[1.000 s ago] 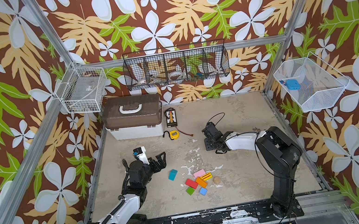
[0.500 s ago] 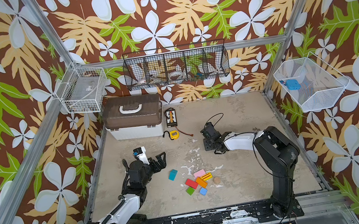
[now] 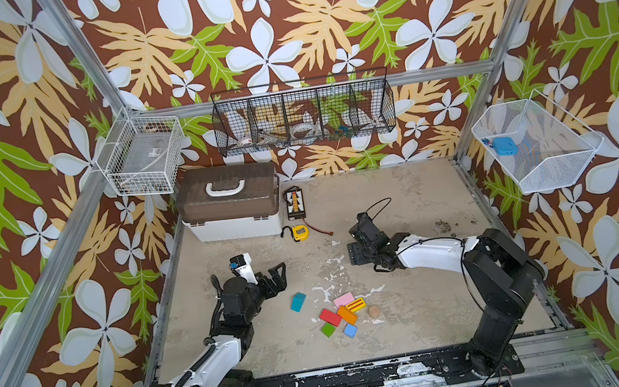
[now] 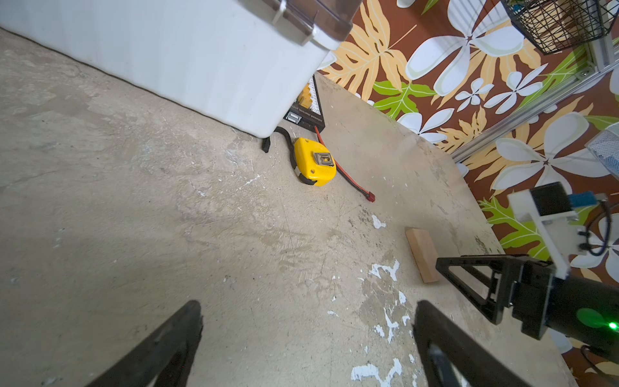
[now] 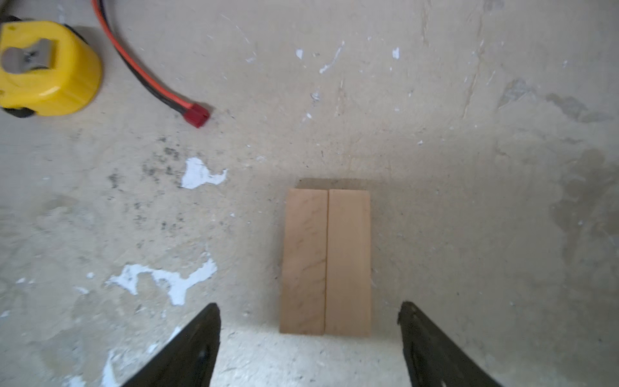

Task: Build the wood block tower
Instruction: 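Release the planks and move the right gripper over the colourful blocks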

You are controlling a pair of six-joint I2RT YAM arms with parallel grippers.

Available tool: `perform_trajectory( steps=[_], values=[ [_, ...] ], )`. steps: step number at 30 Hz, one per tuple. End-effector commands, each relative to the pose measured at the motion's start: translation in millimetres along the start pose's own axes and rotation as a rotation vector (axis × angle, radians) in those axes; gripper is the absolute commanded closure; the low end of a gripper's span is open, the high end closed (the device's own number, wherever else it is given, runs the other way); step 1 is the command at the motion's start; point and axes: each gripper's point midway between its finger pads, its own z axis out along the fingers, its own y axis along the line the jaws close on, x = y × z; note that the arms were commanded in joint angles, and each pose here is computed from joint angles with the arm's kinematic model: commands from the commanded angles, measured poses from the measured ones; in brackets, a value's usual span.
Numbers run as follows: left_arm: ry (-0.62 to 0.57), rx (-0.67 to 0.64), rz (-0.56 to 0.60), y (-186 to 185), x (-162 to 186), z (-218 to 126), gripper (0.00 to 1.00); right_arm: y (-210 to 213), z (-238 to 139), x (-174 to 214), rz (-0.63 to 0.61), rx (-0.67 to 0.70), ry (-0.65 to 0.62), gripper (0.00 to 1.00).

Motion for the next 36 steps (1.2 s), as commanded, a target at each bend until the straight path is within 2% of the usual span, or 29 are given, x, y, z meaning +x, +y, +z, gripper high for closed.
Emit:
perform_trajectory(
  steps=[1, 7, 12, 16, 24, 27, 30, 36],
  values=[
    [-0.029, 0.018, 0.008, -5.3, -8.0, 0.7, 0.0, 2.9, -13.7, -2.9, -0.018, 0.033, -0.042, 0.13],
    [-0.023, 0.011, 0.004, -3.8, -7.0, 0.9, 0.0, 41.0, -34.3, 1.4, -0.056, -0.013, -0.08, 0.13],
    [-0.02, 0.016, 0.004, -4.5, -6.2, 0.6, 0.0, 48.7, -39.3, 15.6, -0.052, -0.028, -0.062, 0.14],
    [-0.022, 0.026, 0.006, -6.3, -5.8, -1.0, 0.0, 54.5, -50.0, 42.6, -0.041, -0.066, -0.039, 0.19],
    [-0.025, 0.023, 0.007, -6.0, -6.8, -0.6, 0.0, 94.1, -97.1, 107.5, -0.076, -0.151, -0.053, 0.26],
    [-0.024, 0.027, 0.006, -6.7, -6.6, -1.1, 0.0, 99.5, -94.2, 127.9, -0.078, -0.169, -0.022, 0.28],
    [-0.027, 0.031, 0.007, -7.3, -6.4, -2.3, 0.0, 106.2, -83.3, 146.7, -0.088, -0.192, 0.033, 0.35],
    [-0.029, 0.035, 0.006, -7.9, -6.2, -3.3, 0.0, 110.4, -66.5, 178.0, -0.117, -0.155, 0.091, 0.43]
  ],
)
